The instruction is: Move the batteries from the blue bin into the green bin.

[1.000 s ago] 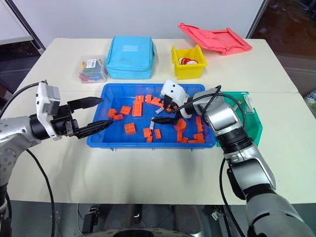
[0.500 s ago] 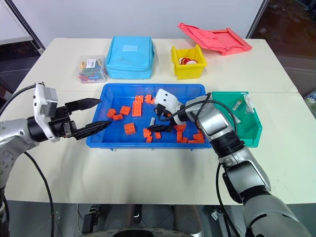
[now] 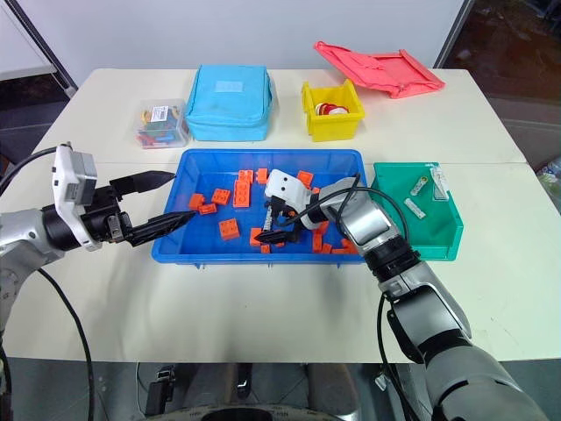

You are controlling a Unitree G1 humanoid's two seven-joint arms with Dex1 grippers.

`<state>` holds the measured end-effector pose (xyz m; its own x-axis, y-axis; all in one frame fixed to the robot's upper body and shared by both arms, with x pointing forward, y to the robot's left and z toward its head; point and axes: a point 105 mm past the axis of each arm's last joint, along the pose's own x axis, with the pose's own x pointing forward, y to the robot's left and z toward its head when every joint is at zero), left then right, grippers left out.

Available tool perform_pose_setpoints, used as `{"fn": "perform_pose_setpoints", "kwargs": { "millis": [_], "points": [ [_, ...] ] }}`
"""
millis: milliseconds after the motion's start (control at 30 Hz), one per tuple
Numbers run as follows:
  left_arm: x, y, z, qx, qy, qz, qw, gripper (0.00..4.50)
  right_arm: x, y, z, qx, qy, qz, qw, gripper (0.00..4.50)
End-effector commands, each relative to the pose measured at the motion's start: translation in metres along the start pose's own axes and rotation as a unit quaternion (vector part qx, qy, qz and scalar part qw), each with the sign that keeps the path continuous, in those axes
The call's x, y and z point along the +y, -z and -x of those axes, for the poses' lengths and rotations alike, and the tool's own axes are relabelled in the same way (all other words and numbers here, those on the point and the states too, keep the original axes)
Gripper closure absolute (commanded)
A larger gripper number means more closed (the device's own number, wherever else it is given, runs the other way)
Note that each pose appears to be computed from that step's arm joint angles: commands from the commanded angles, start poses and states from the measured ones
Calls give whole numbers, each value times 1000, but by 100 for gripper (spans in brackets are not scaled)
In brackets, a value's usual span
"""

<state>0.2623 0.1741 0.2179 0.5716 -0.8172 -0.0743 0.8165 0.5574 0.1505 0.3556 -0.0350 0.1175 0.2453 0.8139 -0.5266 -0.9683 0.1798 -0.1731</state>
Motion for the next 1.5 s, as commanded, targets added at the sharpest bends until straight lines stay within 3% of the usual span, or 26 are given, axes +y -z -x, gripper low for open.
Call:
{"fn": "perform_pose_setpoints", "kwargs": {
  "millis": [33,200,400,567,1233,1333,1433,1500],
  "points": [
    [-3,-10,3,-8,-2,-21,1000,0,-4,13,-3,29,9,-2,1000,5],
    [-4,-9,3,-8,-4,-21,1000,0,-8,23,4,49,15,5,999,5],
    [-4,-8,4,-7,-7,-20,1000,0,5,-3,21,-5,-12,-33,999,5],
    [-2,-8,5,-5,-5,-20,1000,0,11,-3,28,5,-14,-28,999,5],
    [-2,-12,5,-6,-10,-22,1000,0,-4,13,6,52,0,11,999,5],
    [-2,-11,4,-7,-11,-21,1000,0,-6,11,3,51,3,14,999,91],
    [-3,-11,4,-8,-12,-20,1000,0,-7,9,3,49,3,16,999,227],
    [-3,-11,4,-9,-12,-20,1000,0,-6,9,3,49,2,16,999,224]
  ]
}}
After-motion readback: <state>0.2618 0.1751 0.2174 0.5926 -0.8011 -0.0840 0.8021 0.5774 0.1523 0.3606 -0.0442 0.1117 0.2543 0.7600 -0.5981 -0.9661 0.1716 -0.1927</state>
